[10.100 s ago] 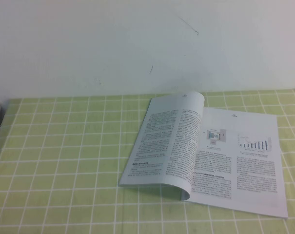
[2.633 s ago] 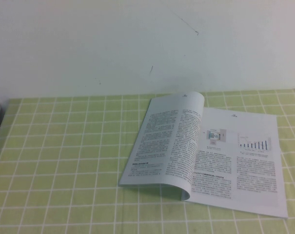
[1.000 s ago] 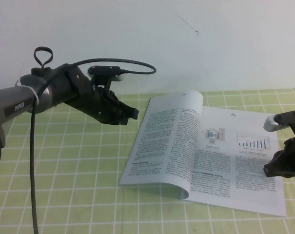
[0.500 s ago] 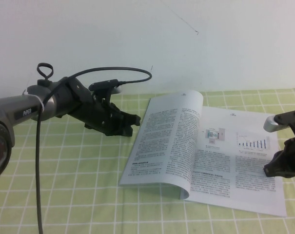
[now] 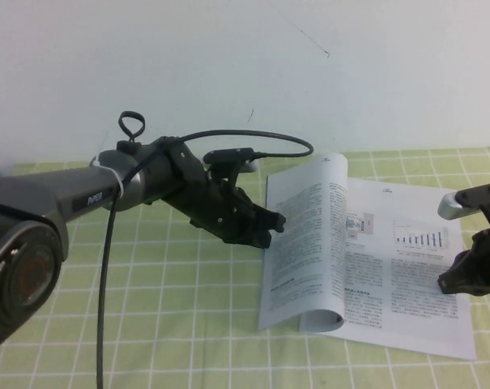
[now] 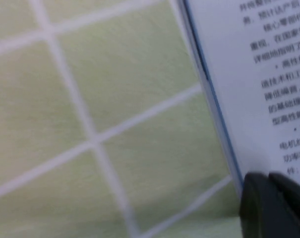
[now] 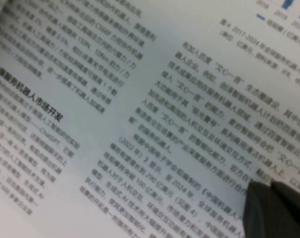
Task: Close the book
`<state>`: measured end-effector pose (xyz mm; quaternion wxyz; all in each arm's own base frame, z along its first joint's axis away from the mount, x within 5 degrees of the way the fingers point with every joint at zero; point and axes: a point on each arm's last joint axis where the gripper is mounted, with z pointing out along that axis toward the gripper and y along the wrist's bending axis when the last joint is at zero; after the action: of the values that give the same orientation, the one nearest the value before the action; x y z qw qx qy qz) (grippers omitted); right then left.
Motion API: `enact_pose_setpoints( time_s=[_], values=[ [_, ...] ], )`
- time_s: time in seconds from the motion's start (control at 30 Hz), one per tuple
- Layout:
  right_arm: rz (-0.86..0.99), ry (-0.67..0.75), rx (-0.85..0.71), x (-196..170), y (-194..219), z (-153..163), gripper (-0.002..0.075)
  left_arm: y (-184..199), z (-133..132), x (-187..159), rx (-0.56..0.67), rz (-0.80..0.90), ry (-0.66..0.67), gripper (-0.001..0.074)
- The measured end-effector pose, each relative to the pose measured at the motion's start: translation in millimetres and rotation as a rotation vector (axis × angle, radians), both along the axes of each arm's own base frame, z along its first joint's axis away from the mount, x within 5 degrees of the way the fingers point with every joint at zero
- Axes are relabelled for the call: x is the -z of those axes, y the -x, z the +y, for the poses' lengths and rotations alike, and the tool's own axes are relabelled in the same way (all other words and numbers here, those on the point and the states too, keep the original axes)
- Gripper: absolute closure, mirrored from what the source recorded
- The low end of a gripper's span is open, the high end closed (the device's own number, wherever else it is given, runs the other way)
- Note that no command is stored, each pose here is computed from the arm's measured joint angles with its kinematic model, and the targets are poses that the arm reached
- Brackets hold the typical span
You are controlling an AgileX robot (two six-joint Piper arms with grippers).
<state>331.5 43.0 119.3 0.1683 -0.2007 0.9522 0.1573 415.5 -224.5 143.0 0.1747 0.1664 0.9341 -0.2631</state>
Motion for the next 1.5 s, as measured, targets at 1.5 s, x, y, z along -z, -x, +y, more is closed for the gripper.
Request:
enact_pose_setpoints(
  time_s=[1.5],
  values=[
    [-0.454, 0.377, 0.073, -202.1, 102.4, -36.6, 0.0729, 78.4, 26.7, -259.5, 0.163, -0.546, -0.407, 0.0739]
  ],
)
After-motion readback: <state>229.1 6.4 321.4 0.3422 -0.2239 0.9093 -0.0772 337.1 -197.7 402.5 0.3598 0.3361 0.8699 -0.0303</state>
